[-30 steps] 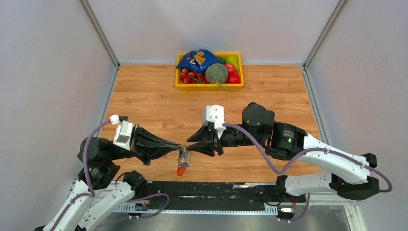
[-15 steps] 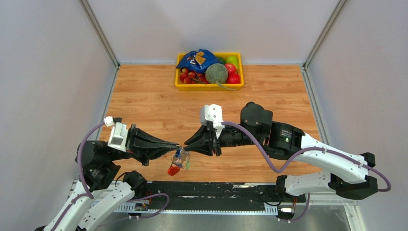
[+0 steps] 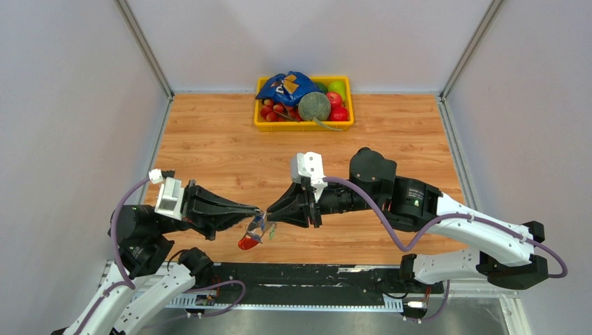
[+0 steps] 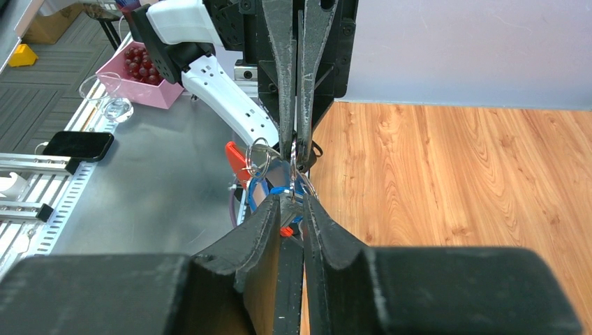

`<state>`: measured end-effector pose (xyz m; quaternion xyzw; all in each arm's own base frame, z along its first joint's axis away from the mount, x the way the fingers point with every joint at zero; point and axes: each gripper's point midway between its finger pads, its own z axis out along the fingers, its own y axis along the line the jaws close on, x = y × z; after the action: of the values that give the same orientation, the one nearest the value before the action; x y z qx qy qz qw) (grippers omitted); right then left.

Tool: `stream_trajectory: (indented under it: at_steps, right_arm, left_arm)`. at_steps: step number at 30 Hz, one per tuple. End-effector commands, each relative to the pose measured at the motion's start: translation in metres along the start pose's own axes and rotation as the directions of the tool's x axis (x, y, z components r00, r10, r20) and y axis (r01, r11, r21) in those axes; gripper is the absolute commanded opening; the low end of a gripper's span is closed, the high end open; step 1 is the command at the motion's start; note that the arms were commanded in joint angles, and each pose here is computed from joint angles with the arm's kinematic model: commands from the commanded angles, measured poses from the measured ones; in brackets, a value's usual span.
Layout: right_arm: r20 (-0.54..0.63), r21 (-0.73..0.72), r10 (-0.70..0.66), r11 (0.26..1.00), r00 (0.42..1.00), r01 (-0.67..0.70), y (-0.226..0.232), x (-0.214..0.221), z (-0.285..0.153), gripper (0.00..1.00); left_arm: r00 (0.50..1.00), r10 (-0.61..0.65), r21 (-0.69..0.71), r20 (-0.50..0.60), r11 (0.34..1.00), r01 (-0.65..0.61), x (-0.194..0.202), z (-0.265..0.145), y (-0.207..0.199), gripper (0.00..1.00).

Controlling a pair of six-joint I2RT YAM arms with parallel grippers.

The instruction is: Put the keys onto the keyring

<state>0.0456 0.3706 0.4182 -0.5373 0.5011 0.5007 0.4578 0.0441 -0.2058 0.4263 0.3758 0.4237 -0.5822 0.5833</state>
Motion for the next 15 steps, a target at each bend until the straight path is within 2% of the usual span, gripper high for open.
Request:
stream_trajectory:
  at_steps: [1,12,15]
  right_arm:
    - [0.065,-0.018,-0.011,1.0,0.998,0.012,0.005,-0.02,-0.003,0.22]
    - [0.058,-0.016,-0.009,1.0,0.998,0.009,0.002,-0.018,0.005,0.2]
    - [0.052,-0.023,-0.006,1.0,0.999,0.007,0.002,-0.016,0.008,0.15]
  left_arm:
    - [0.998,0.042,0.002,0.039,0.999,-0.042,-0.01,0.0,-0.002,0.0]
    - [0.998,0.043,0.005,0.042,0.999,-0.043,-0.011,0.0,-0.003,0.0]
    - [0.998,0.044,0.004,0.045,0.999,-0.045,-0.011,-0.001,-0.003,0.0]
